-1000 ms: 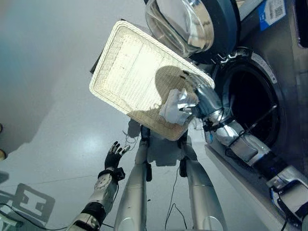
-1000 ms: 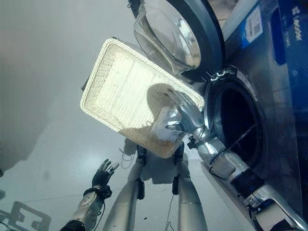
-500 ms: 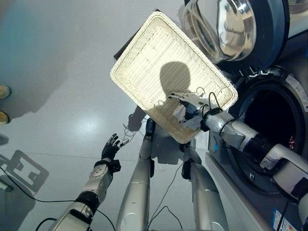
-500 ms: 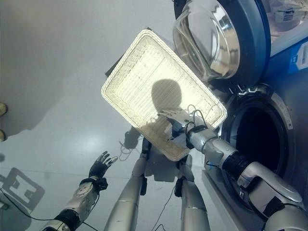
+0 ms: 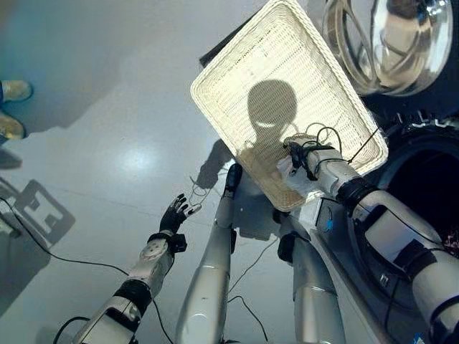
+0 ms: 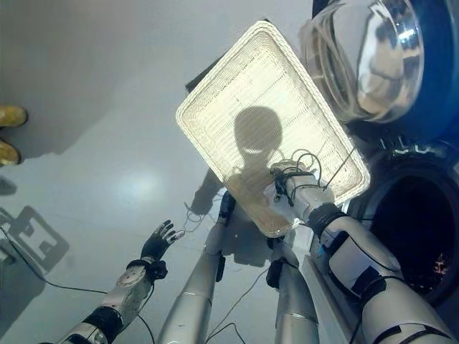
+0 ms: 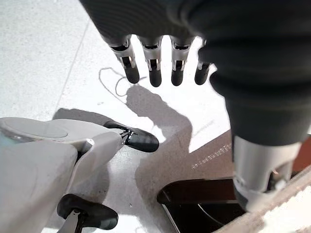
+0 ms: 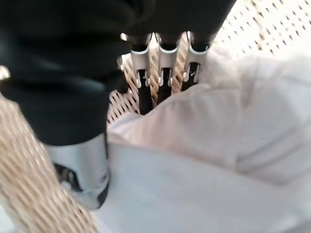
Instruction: Put the clothes into the washing machine.
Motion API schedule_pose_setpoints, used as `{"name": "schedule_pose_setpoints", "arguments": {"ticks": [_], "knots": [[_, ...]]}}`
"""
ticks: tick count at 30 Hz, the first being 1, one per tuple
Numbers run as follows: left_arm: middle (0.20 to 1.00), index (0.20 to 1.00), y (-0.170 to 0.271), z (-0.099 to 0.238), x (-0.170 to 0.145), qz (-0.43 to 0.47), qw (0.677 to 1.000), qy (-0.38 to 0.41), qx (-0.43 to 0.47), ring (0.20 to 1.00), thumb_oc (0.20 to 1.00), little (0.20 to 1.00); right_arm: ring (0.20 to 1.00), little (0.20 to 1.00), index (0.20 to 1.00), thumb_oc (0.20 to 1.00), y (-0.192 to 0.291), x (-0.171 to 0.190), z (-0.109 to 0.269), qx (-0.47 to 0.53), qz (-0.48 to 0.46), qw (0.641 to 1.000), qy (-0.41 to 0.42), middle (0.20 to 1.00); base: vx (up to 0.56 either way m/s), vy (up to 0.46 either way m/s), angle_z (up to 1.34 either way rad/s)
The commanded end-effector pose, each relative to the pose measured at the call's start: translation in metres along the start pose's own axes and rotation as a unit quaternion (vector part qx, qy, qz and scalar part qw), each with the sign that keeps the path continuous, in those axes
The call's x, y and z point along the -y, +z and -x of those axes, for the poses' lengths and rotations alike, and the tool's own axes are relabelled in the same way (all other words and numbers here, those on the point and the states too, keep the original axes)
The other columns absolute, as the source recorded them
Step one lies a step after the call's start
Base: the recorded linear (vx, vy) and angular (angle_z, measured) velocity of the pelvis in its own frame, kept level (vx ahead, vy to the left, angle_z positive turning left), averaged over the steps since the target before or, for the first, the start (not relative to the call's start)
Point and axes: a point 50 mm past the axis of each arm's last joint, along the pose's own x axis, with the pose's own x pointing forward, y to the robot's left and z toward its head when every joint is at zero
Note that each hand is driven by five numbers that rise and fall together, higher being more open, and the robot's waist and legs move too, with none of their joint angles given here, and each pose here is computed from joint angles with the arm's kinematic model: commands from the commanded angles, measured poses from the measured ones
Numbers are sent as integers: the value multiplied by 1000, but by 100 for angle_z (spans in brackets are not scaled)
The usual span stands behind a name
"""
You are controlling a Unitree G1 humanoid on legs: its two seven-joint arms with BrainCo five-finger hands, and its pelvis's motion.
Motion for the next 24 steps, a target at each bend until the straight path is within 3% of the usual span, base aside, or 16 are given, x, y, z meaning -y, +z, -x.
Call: {"name": "schedule_pose_setpoints", "arguments": {"ticks": [1, 4, 5, 7, 8, 9, 10, 11, 13, 24], "knots": [[1000, 1000, 0, -3, 14, -2, 1000, -11, 4, 1000, 1000, 1000, 1000, 1000, 1000, 1000, -34, -39, -1, -70, 176, 980, 60, 1000, 17, -10, 4], [1000, 1000, 2, -4, 18, 0, 1000, -16, 9, 1000, 1000, 1000, 1000, 1000, 1000, 1000, -31, -35, -1, -70, 261, 962, 52, 1000, 3, -1, 1], [1000, 1000, 4, -5, 21, 5, 1000, -17, 13, 1000, 1000, 1000, 533, 533, 533, 533, -27, -34, -2, -68, 342, 936, 47, 533, 0, 0, 0], [1000, 1000, 6, -6, 22, 9, 1000, -18, 15, 1000, 1000, 1000, 266, 266, 266, 266, -26, -34, -1, -76, 393, 915, 60, 266, 0, 0, 0], [1000, 1000, 7, -6, 22, 10, 1000, -17, 16, 1000, 1000, 1000, 200, 200, 200, 200, -26, -36, -1, -80, 403, 909, 67, 200, 0, 0, 0], [1000, 1000, 7, -7, 23, 10, 1000, -17, 18, 1000, 1000, 1000, 209, 209, 209, 209, -25, -40, -1, -84, 410, 905, 81, 209, 0, 0, 0], [1000, 1000, 9, -8, 24, 12, 1000, -16, 19, 1000, 1000, 1000, 454, 454, 454, 454, -24, -45, 0, -89, 401, 907, 92, 454, 0, 0, 0], [1000, 1000, 9, -8, 24, 13, 1000, -15, 18, 1000, 1000, 1000, 564, 564, 564, 564, -23, -47, 0, -88, 401, 907, 95, 564, 0, 0, 0], [1000, 1000, 10, -10, 25, 14, 1000, -11, 16, 1000, 1000, 1000, 1000, 1000, 1000, 1000, -18, -52, 0, -75, 378, 918, 94, 1000, 0, 0, 0], [1000, 1000, 14, -10, 11, 2, 1000, 3, 8, 1000, 1000, 1000, 1000, 1000, 1000, 1000, -13, -21, 3, -25, 247, 969, 21, 1000, 0, -16, 0]]}}
